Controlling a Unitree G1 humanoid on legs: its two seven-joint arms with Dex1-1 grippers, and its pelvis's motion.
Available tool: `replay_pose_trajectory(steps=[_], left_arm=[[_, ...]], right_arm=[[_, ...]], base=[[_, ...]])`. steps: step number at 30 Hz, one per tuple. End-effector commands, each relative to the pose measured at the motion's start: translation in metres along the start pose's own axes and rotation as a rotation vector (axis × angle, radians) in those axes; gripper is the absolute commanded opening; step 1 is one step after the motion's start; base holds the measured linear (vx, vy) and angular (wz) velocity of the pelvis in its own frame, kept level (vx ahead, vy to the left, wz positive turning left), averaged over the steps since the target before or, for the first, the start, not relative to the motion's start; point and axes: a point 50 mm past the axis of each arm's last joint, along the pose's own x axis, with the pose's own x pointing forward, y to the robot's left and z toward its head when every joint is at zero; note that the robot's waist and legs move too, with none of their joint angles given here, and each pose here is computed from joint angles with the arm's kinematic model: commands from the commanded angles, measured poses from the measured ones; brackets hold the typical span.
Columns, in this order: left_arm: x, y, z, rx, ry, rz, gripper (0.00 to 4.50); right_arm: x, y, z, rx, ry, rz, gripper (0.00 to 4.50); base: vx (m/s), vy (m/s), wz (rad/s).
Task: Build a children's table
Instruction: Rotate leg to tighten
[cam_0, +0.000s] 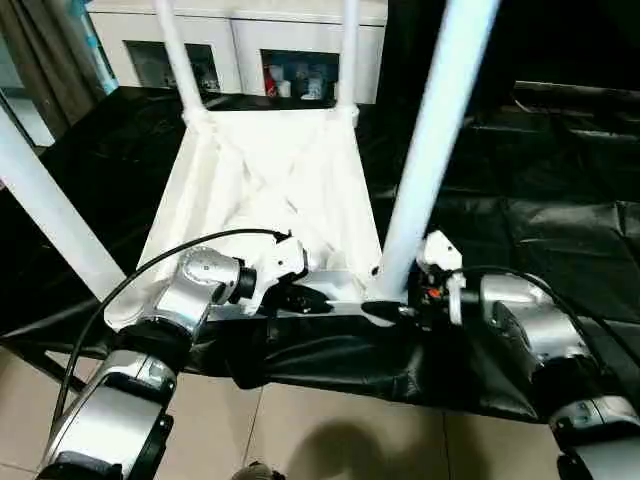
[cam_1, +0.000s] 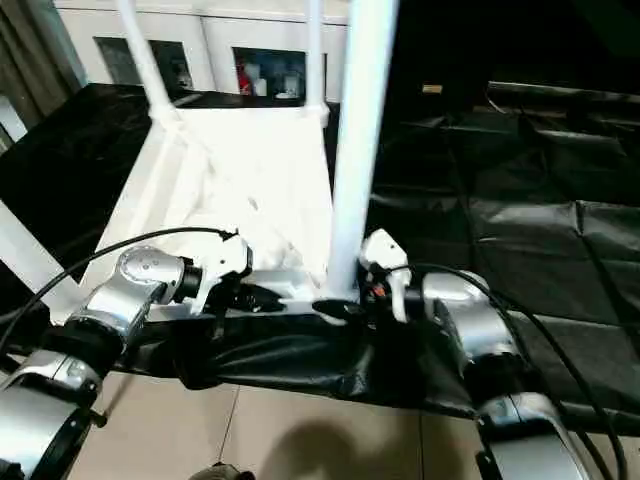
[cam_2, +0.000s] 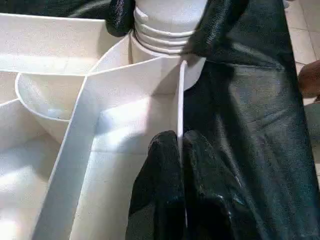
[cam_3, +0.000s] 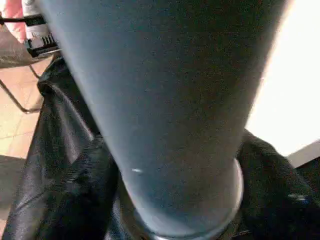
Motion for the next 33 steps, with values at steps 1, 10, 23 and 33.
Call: replay_pose_trajectory(steps=[1,10,23,33], left_arm=[[0.005,-0.003,0.004,0.003,-0.038,-0.016,0.00],[0.019,0.008,0.006,-0.041,-0.029,0.159,0.00],[0.070,0.023,0.039,-0.088,-0.051,0.491,0.00],[0.066,0.014,0.038,-0.006,-0.078,0.317,0.00]], right_arm=[[0.003,0.007,-0.007,0.024,0.024,0.061,2.99],[0.014,0.000,-0.017,0.111,0.010,-0.181,2.72],[0.077,-0.010,-0.009,0.333,-0.086,-0.722,2.70],[0.068,-0.003,0.008,0.156,-0.183,-0.462,3.73]], base=[[0.000,0.000,0.00],[0.000,0.000,0.00],[0.000,0.000,0.00],[0.000,0.000,0.00]])
